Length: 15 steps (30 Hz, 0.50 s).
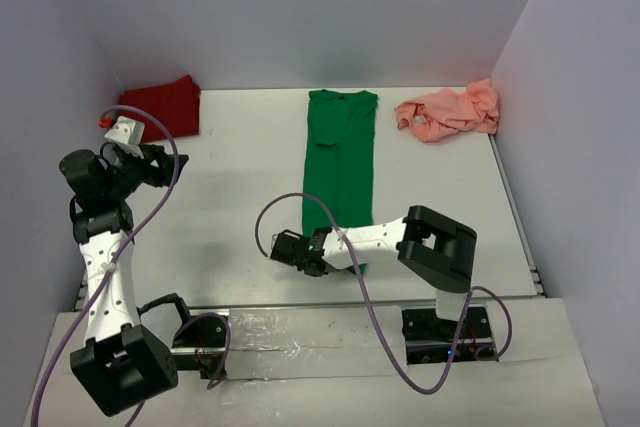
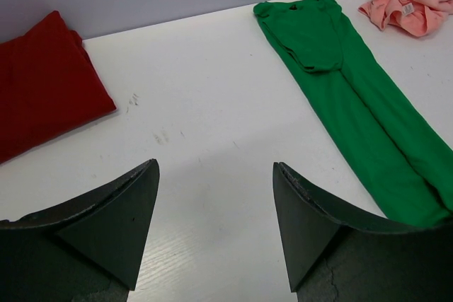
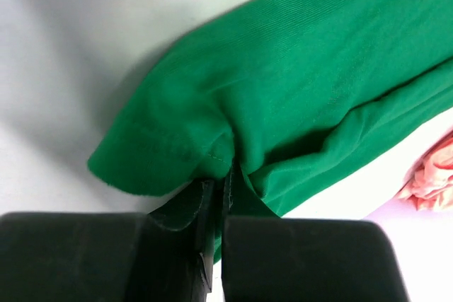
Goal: Fold and stack the t-shirts
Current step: Grab the bottom of the folded rectangular tshirt with right arm
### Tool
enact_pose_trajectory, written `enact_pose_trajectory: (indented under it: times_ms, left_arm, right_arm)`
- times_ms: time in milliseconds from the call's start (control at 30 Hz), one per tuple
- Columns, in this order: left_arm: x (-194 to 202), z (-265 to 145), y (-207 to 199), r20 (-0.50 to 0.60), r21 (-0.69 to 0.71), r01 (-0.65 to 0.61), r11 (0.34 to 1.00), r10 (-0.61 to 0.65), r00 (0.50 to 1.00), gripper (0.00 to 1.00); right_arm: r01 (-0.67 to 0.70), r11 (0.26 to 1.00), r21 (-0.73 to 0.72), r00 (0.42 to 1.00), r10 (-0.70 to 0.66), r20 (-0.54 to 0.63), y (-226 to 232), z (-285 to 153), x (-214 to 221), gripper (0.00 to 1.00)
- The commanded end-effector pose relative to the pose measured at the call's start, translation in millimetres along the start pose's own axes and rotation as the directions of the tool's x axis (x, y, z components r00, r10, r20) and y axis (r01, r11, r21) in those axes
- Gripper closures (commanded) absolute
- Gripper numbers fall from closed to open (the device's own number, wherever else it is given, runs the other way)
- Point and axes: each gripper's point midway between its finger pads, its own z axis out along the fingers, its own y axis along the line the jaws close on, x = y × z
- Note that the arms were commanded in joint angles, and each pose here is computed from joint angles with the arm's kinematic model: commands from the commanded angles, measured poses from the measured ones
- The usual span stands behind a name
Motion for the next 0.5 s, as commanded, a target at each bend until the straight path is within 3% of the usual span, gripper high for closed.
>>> enact_pose_trajectory:
  times_ms: [0,200,467]
  left_arm:
    - [-7,0,2,0.024,-0.002,-0.035,0.999,0.035,0.999,0.26]
    - [-5,1,2,0.019,0.005,-0.031,1.0,0.031,0.999,0.26]
    - [-5,1,-1,0.008,0.021,-0.027,0.999,0.027,1.0,0.26]
  right_arm:
    - [-0.022,0.976,-0.219,0.994,-0.002,-0.108,48,21,31,1.0]
    - [-0.027,0.947,-0.32,0.998,0.009,-0.06,55,-9,26,1.0]
    - [0.059,0.9,-0.433,0.991,-0.002,0.13,61,-83,9,1.0]
